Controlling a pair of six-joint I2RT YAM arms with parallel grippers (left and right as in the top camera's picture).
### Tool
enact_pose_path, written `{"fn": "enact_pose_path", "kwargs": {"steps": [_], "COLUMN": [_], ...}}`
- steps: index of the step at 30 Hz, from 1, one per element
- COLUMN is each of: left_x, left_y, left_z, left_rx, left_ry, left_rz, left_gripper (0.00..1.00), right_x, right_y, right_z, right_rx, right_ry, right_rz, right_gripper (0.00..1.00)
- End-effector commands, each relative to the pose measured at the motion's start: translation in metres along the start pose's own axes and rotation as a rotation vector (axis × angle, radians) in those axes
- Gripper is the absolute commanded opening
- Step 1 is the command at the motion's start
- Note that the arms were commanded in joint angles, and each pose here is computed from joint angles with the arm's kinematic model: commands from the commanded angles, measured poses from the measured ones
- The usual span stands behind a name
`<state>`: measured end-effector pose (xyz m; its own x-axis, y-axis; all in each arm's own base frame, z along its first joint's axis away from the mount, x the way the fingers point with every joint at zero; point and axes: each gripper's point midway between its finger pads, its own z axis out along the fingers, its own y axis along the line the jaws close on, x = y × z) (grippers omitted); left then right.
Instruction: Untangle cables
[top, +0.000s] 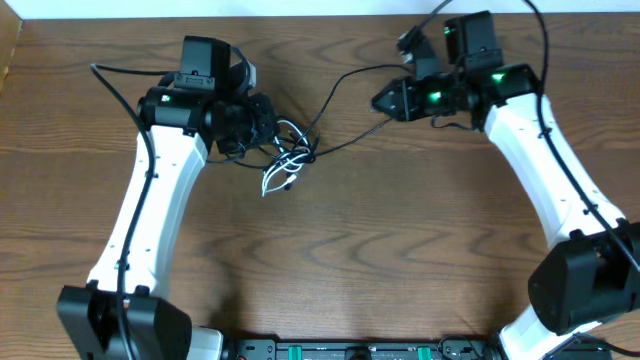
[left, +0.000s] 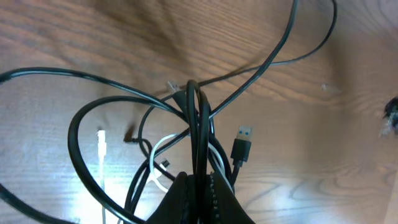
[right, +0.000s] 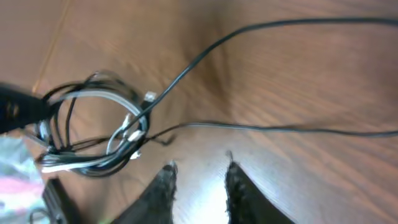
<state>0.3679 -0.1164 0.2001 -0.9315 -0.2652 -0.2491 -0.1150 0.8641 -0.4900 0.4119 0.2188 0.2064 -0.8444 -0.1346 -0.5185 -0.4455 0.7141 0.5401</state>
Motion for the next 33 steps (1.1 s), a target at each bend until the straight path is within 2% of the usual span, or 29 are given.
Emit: {"fn": "enact_pose_path", "kwargs": {"steps": [1, 4, 9, 17, 24, 33], "left_x": [0.002, 0.004, 0.012, 0.017, 0.013, 0.018], "left_y": [-0.016, -0.043, -0.064, -0.079, -0.074, -0.076], "left_z": [0.010, 0.006, -0.002, -0.016, -0.018, -0.020], "left_rx": [0.111, 0.267, 0.398, 0.537, 0.531, 0.545], "left_ry": [0.046, 0.073, 0.118, 0.168, 0.171, 0.201], "left_rz": [0.022, 0.075, 0.084, 0.071, 0.015, -0.018], "left_gripper": [0.07, 0.07, 0.08, 0.07, 0.07, 0.07], "right_x": [0.001, 0.008, 0.019, 0.033, 0.042, 0.048], "right_y": [0.028, 0.050, 0.082, 0.099, 0.112, 0.120], "right_z": [-0.001, 0.007, 0.013, 0.014, 0.007, 0.011], "right_rx": [-0.041, -0.100, -0.210, -0.286, -0.393, -0.411], "right_ry": [0.000, 0.019, 0.031, 0.051, 0.050, 0.058], "right_rz": [-0.108, -0.251, -0.441, -0.591, -0.672, -0.708], "right_gripper": [0.37, 0.47, 0.61, 0.62, 0.62, 0.61]}}
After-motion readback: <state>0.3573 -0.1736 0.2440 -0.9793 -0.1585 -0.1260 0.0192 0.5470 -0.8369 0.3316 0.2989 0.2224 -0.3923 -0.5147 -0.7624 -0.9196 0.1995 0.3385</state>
